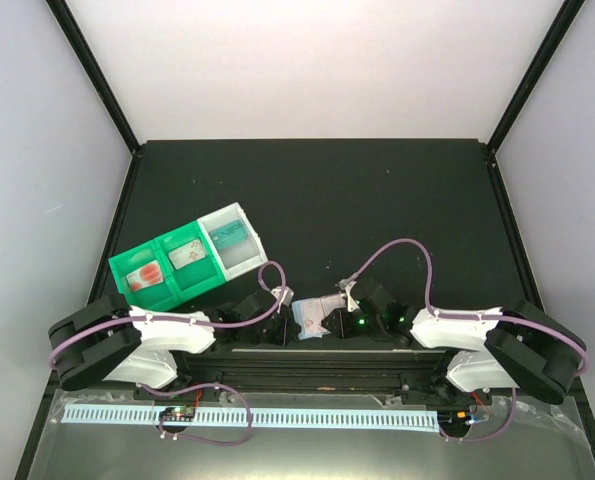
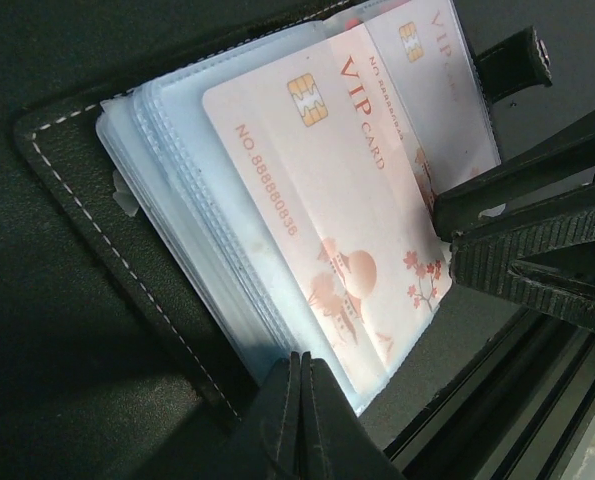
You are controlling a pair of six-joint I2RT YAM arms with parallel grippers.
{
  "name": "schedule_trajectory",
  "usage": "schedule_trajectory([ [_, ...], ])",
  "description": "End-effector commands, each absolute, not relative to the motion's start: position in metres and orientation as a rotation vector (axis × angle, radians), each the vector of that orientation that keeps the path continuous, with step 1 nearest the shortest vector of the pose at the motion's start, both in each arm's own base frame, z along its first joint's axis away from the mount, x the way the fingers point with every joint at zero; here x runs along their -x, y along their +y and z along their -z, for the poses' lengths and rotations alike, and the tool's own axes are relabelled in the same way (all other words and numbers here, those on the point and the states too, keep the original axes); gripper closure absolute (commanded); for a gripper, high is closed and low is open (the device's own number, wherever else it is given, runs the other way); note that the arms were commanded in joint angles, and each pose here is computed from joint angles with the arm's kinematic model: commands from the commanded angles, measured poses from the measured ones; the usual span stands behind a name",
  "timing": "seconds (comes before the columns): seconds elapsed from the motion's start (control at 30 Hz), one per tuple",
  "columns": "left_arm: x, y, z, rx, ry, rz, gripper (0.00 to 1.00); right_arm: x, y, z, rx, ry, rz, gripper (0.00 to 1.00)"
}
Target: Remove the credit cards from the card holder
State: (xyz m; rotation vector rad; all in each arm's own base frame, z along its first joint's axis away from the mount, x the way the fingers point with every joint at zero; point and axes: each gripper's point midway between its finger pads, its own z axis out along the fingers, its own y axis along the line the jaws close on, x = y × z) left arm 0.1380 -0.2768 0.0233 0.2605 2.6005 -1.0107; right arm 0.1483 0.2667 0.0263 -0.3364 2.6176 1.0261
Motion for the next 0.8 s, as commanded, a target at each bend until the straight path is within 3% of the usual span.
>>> schedule_trajectory([
  [0.0, -0.1383, -0.2793, -0.0237, -0.282, 2.593, 1.013, 0.98, -0.1554, 0.2715, -0.0307, 0.315, 2.591, -1.036, 0.78],
  [0.77, -0.1375, -0.275, -0.0193, -0.272, 2.614, 0.984, 0.99, -0.1534, 0.2739, -0.0264, 0.299, 2.595, -1.071, 0.83],
])
